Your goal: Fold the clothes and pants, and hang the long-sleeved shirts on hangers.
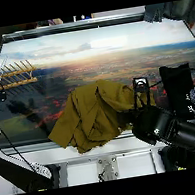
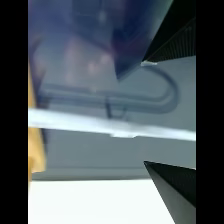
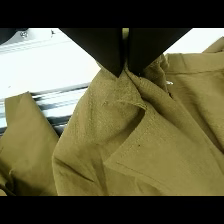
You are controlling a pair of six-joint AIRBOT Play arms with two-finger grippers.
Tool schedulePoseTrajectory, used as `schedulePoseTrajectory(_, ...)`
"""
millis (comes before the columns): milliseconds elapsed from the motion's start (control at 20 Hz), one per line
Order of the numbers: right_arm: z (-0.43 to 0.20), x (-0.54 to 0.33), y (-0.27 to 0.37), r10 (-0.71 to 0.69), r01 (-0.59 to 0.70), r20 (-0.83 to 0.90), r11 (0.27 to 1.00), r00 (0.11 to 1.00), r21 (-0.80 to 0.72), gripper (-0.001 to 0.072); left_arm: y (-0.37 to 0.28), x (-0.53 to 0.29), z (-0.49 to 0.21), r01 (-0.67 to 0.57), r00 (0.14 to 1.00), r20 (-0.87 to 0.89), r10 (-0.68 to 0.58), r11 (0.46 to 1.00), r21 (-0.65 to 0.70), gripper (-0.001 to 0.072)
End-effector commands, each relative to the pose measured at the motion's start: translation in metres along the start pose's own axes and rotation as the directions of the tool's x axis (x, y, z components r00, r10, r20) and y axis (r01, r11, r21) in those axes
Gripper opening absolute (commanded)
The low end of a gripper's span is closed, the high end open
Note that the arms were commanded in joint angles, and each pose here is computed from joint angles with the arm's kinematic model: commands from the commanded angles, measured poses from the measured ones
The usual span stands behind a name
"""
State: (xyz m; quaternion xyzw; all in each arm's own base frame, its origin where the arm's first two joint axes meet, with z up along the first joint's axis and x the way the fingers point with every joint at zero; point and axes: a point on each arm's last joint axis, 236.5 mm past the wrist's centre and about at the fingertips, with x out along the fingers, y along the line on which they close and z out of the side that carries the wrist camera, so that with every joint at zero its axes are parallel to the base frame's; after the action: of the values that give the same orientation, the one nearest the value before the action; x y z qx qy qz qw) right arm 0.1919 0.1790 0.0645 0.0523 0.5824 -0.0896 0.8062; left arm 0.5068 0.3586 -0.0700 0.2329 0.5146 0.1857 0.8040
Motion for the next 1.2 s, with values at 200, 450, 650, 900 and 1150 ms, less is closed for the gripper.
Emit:
schedulePoseTrajectory(200, -0.003, 0.01, 0.003, -0.037, 0.036, -0.014, 0.999, 0.999, -0.014, 0.0023, 0.012, 0.021, 0.001, -0.008, 1.0, -0.016, 0.007, 0.999, -0.04, 0.065)
schedulePoseTrajectory(450, -0.003, 0.011, 0.003, -0.04, 0.04, -0.016, 0.999, 0.999, -0.014, 0.0023, 0.001, 0.035, -0.009, 0.011, 0.999, -0.034, -0.013, 0.999, -0.042, 0.0651)
schedulePoseTrajectory(650, -0.003, 0.011, 0.003, -0.04, 0.04, -0.015, 0.999, 0.999, -0.015, 0.0023, 0.009, 0.038, -0.011, -0.001, 1.0, -0.021, 0.0, 0.999, -0.051, 0.065)
schedulePoseTrajectory(900, -0.004, 0.014, 0.003, -0.05, 0.049, -0.019, 0.999, 0.999, -0.018, 0.0023, 0.018, 0.041, -0.015, -0.002, 1.0, -0.004, 0.002, 0.996, -0.093, 0.065)
schedulePoseTrajectory(1150, -0.005, 0.018, 0.005, -0.064, 0.064, -0.024, 0.998, 0.998, -0.023, 0.0023, 0.019, 0.044, -0.008, 0.0, 0.999, 0.036, 0.004, 0.993, -0.115, 0.065)
